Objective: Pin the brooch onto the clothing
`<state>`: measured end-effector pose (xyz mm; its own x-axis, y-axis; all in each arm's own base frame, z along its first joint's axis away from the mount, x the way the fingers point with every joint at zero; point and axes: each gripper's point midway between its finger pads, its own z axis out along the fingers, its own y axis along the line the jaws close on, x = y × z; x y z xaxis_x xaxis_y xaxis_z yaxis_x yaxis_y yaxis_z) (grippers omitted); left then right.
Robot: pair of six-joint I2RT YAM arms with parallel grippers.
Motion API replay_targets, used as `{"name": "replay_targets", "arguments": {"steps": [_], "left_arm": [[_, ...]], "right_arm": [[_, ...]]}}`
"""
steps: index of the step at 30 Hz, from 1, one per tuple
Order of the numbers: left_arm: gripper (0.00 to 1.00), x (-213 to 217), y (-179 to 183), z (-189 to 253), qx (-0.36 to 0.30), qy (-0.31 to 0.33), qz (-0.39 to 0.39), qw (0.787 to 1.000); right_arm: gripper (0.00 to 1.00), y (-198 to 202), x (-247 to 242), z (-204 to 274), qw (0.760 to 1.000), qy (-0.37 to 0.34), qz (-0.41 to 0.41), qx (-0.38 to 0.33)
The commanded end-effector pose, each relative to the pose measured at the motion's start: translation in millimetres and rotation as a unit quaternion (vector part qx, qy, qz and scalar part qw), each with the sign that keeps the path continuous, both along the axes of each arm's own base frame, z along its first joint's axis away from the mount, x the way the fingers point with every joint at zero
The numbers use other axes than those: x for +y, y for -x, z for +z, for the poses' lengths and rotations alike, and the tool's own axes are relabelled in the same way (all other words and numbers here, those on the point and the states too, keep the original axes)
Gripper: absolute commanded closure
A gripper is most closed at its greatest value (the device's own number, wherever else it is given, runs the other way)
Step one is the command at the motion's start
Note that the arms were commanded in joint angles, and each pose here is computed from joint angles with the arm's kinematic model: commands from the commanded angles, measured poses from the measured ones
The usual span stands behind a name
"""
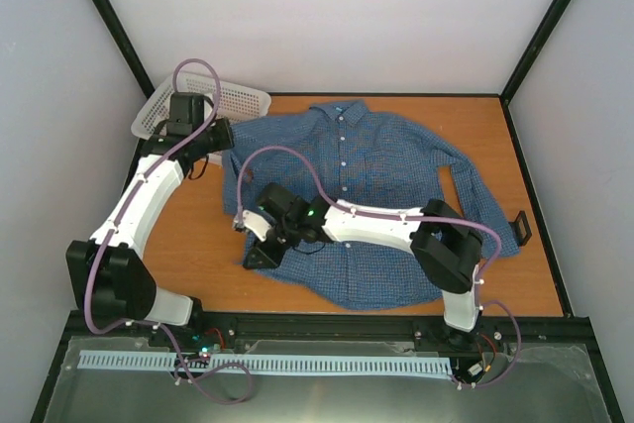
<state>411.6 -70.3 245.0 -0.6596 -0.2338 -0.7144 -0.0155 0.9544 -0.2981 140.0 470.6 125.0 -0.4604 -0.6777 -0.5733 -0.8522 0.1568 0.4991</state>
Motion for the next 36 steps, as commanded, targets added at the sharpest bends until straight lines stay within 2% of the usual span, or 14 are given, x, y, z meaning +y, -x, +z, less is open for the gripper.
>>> {"name": "replay_targets", "arguments": {"steps": [1,3,6,9,13,15,19,21,23,26,27,28,31,36], "left_arm": [[0.99,15,3,-32,0.038,-0.047,0.012,0.998],[0.99,14,6,-48,0.061,-0.056,0.003,0.997],[0.99,14,10,-63,0.078,-0.061,-0.006,0.995],[0.99,11,12,-67,0.074,-0.057,-0.015,0.996],[0.95,16,14,-77,0.091,-0.065,-0.003,0.994],[0.94,29,14,-72,0.090,-0.086,0.031,0.992],[0.71,35,16,-40,0.039,-0.094,0.052,0.993],[0.57,24,16,-18,-0.001,-0.092,0.044,0.995],[0.49,1,14,4,-0.043,-0.097,0.022,0.994],[0.45,-58,3,27,-0.095,-0.082,-0.051,0.991],[0.45,-79,-3,30,-0.103,-0.070,-0.081,0.989],[0.46,-97,-10,29,-0.103,-0.054,-0.107,0.987],[0.55,-144,-39,10,-0.083,-0.022,-0.161,0.983],[0.73,-177,-98,-47,-0.044,-0.029,-0.169,0.984]], "right_arm": [[0.65,12,2,2,1.000,0.002,0.021,-0.022],[0.37,-1,-10,13,0.999,-0.003,-0.014,-0.037],[0.20,-44,-43,31,0.991,0.003,-0.110,-0.073],[0.05,-113,-105,38,0.958,0.024,-0.273,-0.088],[0.02,-192,-178,37,0.900,0.076,-0.417,-0.100],[0.00,-228,-215,32,0.864,0.114,-0.476,-0.116],[0.00,-295,-284,19,0.818,0.147,-0.546,-0.099],[0.00,-322,-310,10,0.805,0.167,-0.561,-0.097],[0.00,-346,-331,4,0.794,0.185,-0.571,-0.099],[0.00,-377,-348,-9,0.790,0.199,-0.572,-0.095],[0.02,-386,-355,-12,0.787,0.204,-0.575,-0.090],[0.08,-394,-358,-16,0.787,0.207,-0.574,-0.089],[0.21,-410,-358,-25,0.792,0.205,-0.570,-0.079],[0.38,-420,-356,-35,0.797,0.201,-0.565,-0.074]]}}
